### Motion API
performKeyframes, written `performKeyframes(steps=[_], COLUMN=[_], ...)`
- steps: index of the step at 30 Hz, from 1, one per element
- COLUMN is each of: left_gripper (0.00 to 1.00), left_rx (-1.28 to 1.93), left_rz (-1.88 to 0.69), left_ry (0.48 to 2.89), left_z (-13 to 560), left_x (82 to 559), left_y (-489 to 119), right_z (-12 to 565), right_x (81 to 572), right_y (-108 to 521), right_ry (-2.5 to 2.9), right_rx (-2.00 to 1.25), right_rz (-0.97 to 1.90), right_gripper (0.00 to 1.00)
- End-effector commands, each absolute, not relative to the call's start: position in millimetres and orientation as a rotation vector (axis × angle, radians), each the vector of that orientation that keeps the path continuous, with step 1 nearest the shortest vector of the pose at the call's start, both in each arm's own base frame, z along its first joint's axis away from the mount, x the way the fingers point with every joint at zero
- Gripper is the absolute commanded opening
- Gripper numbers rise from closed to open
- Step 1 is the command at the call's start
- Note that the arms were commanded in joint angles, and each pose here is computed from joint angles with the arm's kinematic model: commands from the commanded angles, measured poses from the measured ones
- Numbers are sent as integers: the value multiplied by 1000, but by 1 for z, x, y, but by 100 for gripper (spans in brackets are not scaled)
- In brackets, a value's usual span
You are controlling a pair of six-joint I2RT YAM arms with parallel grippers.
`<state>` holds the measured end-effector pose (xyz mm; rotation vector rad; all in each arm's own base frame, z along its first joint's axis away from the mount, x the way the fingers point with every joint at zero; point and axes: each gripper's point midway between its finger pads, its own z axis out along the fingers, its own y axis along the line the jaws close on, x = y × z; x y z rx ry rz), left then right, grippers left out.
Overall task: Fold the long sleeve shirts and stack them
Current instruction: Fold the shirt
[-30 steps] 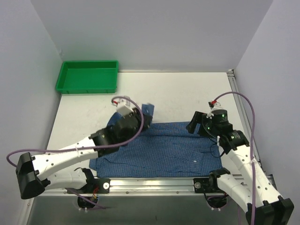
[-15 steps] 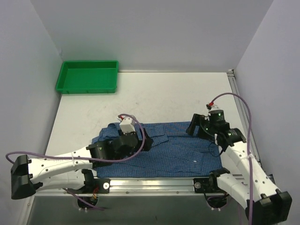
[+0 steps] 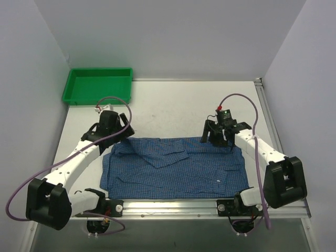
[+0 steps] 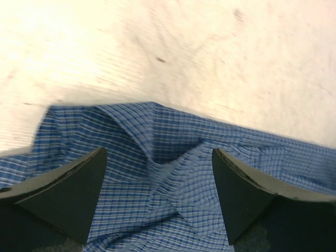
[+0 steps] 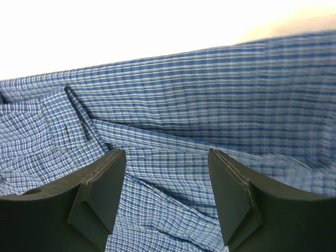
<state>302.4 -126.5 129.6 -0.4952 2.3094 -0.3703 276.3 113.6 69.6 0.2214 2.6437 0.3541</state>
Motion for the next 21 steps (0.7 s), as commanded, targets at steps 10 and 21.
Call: performKeyframes(steps=[10, 21], left_gripper=[90, 90], left_rx=[-533, -574], left_rz=[-246, -252], left_ry=[2407, 2400], left_z=[120, 111], left_x=[297, 296], left_y=[-45, -37], right_z=[83, 39], right_x=[290, 311], right_y=[224, 251], right_ry=[2586, 2683], right_rx=[-358, -399], right_rz=[463, 394], right_gripper=[64, 58])
